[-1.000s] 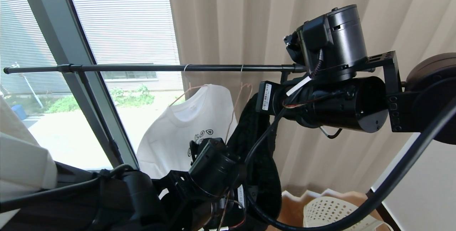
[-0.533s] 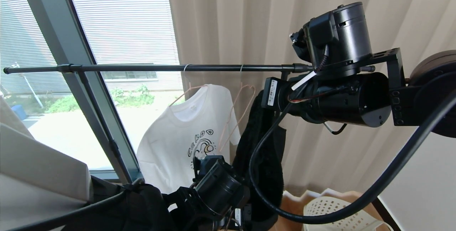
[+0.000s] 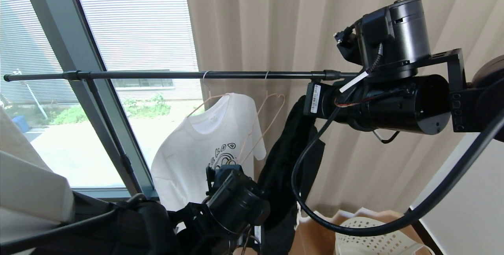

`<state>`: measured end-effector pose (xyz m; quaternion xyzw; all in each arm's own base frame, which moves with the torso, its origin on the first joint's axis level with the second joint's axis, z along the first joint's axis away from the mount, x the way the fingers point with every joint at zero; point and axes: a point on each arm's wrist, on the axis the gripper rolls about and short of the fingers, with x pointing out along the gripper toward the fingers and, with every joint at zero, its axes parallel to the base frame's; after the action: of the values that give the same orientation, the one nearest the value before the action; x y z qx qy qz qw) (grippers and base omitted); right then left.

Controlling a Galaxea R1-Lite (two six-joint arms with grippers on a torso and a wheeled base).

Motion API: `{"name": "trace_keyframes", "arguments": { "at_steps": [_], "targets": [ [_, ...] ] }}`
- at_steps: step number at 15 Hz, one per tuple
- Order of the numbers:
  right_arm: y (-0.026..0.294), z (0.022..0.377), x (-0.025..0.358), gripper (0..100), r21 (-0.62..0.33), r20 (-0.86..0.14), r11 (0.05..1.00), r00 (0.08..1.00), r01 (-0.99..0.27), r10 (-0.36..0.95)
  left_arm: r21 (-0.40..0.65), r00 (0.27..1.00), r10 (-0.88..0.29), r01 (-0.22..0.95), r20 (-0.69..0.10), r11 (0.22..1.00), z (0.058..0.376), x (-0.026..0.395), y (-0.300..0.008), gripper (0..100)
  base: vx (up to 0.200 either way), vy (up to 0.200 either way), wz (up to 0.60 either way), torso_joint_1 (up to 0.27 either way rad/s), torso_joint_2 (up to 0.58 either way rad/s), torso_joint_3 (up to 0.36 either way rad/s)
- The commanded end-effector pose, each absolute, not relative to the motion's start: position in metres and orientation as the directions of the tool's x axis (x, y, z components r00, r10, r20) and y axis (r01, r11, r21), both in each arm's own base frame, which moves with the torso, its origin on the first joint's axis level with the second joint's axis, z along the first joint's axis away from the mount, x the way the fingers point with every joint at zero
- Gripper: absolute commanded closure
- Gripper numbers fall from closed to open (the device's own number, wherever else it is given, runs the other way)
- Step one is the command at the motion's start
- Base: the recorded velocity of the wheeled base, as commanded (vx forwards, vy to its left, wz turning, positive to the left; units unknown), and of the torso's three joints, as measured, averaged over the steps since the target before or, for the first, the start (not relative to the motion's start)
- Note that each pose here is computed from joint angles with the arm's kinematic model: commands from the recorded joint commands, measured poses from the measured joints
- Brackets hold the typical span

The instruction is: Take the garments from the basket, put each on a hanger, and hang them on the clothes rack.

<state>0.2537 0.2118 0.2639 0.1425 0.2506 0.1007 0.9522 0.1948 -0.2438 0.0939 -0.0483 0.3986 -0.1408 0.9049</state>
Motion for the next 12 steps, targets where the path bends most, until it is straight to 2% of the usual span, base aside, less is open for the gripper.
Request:
{"name": "trace_keyframes", "arguments": {
  "at_steps": [1, 4, 7, 8, 9, 12],
  "targets": [
    [0.201, 0.264, 0.242, 100, 0.276, -0.454, 0.950, 0.852, -0.144, 0.261, -0.252, 0.705, -0.319, 0.202, -0.633, 0.946, 0.128, 0.202, -0.231, 100, 0.000, 0.000, 0.00, 0.000, 0.00, 0.000],
    [0.193, 0.250, 0.234, 100, 0.165, -0.475, 0.965, 0.841, -0.204, 0.259, -0.284, 0.746, -0.311, 0.169, -0.589, 0.944, 0.154, 0.212, -0.219, 100, 0.000, 0.000, 0.00, 0.000, 0.00, 0.000],
    [0.187, 0.220, 0.226, 100, 0.008, -0.450, 0.955, 0.852, -0.296, 0.268, -0.310, 0.772, -0.310, 0.154, -0.555, 0.938, 0.181, 0.217, -0.213, 100, 0.000, 0.000, 0.00, 0.000, 0.00, 0.000],
    [0.186, 0.218, 0.225, 100, -0.007, -0.448, 0.953, 0.853, -0.304, 0.269, -0.311, 0.773, -0.310, 0.153, -0.554, 0.938, 0.182, 0.217, -0.212, 100, 0.000, 0.000, 0.00, 0.000, 0.00, 0.000],
    [0.179, 0.209, 0.218, 100, -0.083, -0.456, 0.937, 0.849, -0.340, 0.268, -0.318, 0.782, -0.306, 0.146, -0.543, 0.937, 0.188, 0.217, -0.208, 100, 0.000, 0.000, 0.00, 0.000, 0.00, 0.000],
    [0.169, 0.196, 0.216, 100, -0.179, -0.490, 0.916, 0.840, -0.358, 0.232, -0.321, 0.792, -0.286, 0.121, -0.539, 0.939, 0.192, 0.220, -0.199, 100, 0.000, 0.000, 0.00, 0.000, 0.00, 0.000]
  ]
}}
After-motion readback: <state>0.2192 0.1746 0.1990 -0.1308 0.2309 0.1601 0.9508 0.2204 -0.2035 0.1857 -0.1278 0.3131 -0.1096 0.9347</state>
